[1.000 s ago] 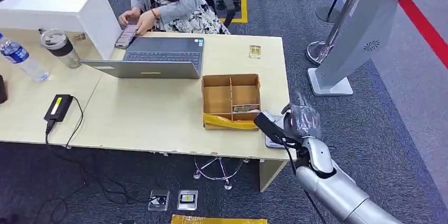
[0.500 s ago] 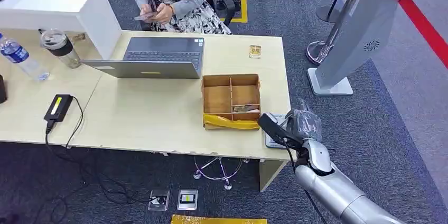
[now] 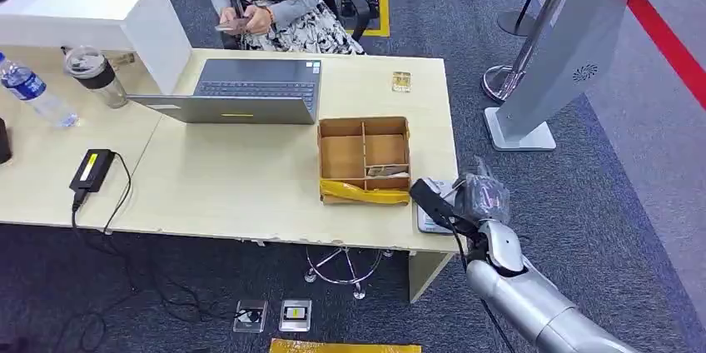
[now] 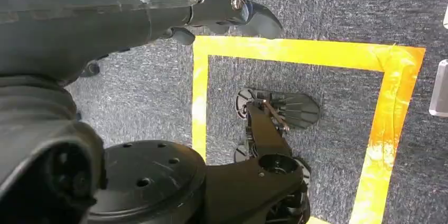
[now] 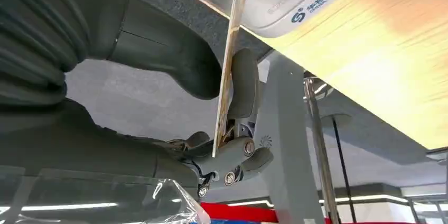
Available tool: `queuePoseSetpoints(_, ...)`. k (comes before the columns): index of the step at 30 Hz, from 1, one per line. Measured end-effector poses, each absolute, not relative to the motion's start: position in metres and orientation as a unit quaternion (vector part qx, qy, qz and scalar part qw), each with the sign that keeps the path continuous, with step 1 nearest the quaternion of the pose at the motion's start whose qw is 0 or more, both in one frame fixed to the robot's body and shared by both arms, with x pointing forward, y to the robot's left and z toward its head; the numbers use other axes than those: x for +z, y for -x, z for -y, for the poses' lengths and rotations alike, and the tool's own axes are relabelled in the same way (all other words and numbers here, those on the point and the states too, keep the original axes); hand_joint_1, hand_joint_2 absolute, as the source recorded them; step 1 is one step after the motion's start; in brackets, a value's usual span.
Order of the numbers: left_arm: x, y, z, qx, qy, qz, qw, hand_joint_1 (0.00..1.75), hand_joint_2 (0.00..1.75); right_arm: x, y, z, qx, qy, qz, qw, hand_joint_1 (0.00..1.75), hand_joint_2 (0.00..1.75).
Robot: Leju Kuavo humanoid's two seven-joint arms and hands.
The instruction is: Pass the card to the sensor for recognition and then transmit it.
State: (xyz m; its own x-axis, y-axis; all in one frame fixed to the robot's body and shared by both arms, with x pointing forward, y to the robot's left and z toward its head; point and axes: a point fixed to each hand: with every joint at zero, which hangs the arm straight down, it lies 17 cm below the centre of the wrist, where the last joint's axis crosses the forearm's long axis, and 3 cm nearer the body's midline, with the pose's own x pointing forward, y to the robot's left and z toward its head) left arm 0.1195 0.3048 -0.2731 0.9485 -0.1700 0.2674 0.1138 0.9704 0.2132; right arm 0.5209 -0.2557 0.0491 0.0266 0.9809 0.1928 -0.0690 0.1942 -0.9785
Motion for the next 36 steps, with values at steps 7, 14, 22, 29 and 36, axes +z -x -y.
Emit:
queuePoseSetpoints(7, -0.273, -0.119, -0.304, -0.073, -0.097, 0.143, 0.982, 0.0, 0.0, 0.054, -0.524, 0.258, 0.469, 0.452, 0.516, 0.557, 1.75, 1.75)
queuePoseSetpoints(14, -0.273, -0.119, -0.302, -0.082, -0.093, 0.144, 0.982, 0.0, 0.0, 0.095, -0.538, 0.246, 0.476, 0.48, 0.522, 0.521, 1.75, 1.75)
queuePoseSetpoints(22, -0.273, -0.119, -0.297, -0.099, -0.083, 0.149, 0.98, 0.0, 0.0, 0.172, -0.558, 0.218, 0.471, 0.502, 0.551, 0.472, 1.75, 1.75)
queuePoseSetpoints(29, -0.273, -0.119, -0.295, -0.103, -0.078, 0.149, 0.98, 0.0, 0.0, 0.212, -0.56, 0.186, 0.458, 0.487, 0.594, 0.447, 1.75, 1.75)
queuePoseSetpoints(36, -0.273, -0.12, -0.292, -0.105, -0.07, 0.15, 0.981, 0.0, 0.0, 0.225, -0.551, 0.14, 0.449, 0.453, 0.641, 0.426, 1.75, 1.75)
